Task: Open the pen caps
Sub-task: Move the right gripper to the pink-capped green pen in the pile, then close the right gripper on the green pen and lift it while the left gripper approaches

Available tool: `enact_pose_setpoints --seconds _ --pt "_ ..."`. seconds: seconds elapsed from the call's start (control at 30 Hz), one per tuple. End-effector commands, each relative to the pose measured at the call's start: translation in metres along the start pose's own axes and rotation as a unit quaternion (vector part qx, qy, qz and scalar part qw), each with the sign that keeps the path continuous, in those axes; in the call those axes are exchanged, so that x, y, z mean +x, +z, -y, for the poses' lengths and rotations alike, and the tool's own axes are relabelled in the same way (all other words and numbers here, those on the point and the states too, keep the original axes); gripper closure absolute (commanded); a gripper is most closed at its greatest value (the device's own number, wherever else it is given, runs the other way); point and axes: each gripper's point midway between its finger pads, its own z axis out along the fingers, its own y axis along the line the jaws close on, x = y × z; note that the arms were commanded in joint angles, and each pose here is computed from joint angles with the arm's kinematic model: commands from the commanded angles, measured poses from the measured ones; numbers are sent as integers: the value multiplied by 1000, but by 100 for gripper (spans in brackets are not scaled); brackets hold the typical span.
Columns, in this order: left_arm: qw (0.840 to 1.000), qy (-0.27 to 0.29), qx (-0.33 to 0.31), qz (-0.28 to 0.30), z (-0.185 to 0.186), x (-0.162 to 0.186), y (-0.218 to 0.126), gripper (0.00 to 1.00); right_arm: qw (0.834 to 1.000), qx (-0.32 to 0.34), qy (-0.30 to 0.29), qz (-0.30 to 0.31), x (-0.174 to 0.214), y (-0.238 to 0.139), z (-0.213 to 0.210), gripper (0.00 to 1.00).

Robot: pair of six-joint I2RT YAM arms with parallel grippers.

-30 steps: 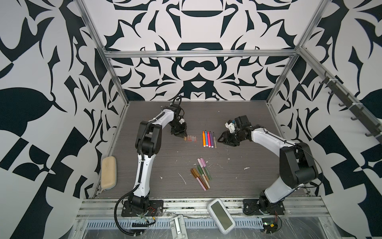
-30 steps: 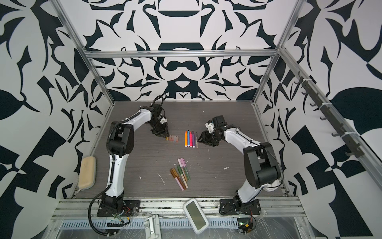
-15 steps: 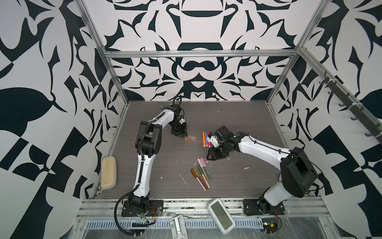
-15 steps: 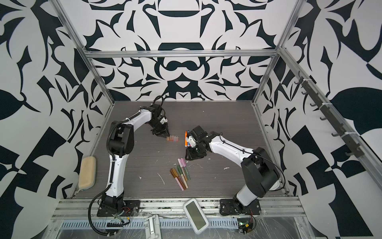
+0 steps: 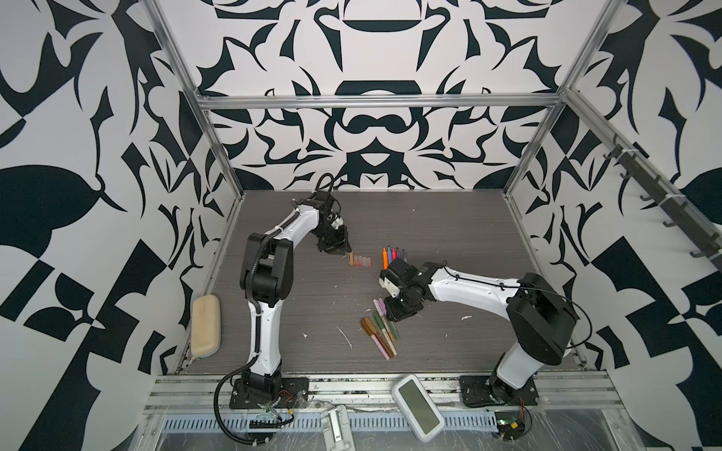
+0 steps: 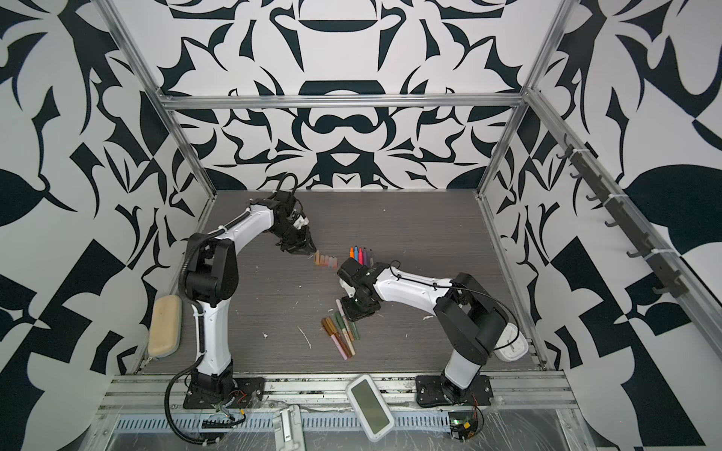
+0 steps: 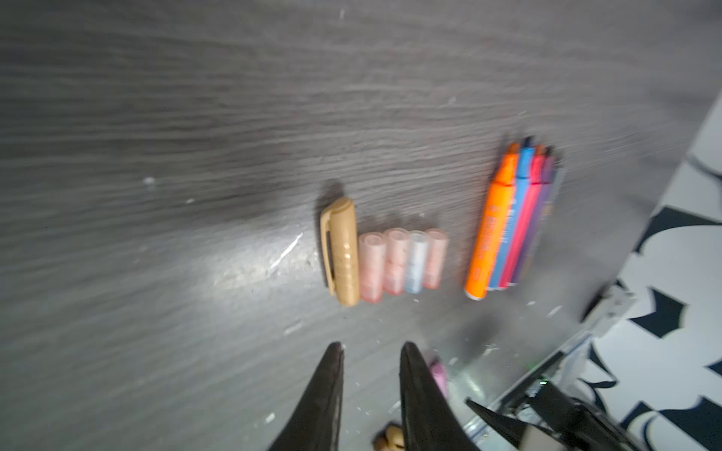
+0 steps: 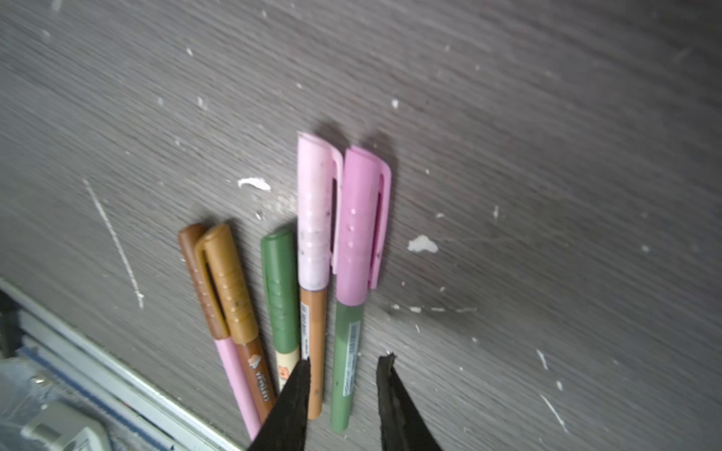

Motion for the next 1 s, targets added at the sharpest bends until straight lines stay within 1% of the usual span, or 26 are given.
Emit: enact_pose_setpoints --seconds 0.0,0.17,0.27,0.3,0.37,0.4,0.47,0.57,0.63,0.67,0.77,0.8,0.97 --pt "999 -14 38 29 16 -6 -30 71 999 44 6 1 11 -3 8 68" --pt "997 -15 55 55 29 -11 -51 72 998 61 6 -6 25 6 4 69" --pt "994 -20 73 83 40 -13 -68 72 997 79 13 -10 32 12 8 70" --pt "991 -19 84 101 45 -18 -76 72 996 87 18 -10 34 14 11 71" --pt "988 -30 100 118 50 -19 -87 72 994 105 25 -10 37 15 18 78" --pt "986 -35 108 126 52 -19 -92 72 993 115 29 -10 38 16 22 79" --pt "983 -41 121 132 58 -17 -98 72 990 134 34 -6 39 16 30 79" --pt "980 -58 135 131 63 -11 -104 72 990 136 33 1 34 20 30 79" --pt "977 -74 155 124 69 -5 -102 72 990 136 23 0 32 24 30 79" --pt "976 -79 165 118 72 -2 -99 72 991 131 16 -1 31 25 28 81" --pt "977 -91 173 89 74 9 -80 73 995 95 -12 -2 23 20 15 98" --pt "978 -93 170 80 73 13 -74 73 996 86 -19 -2 20 15 12 100" --pt "978 -103 172 52 78 23 -52 72 999 43 -32 3 4 -18 6 100"
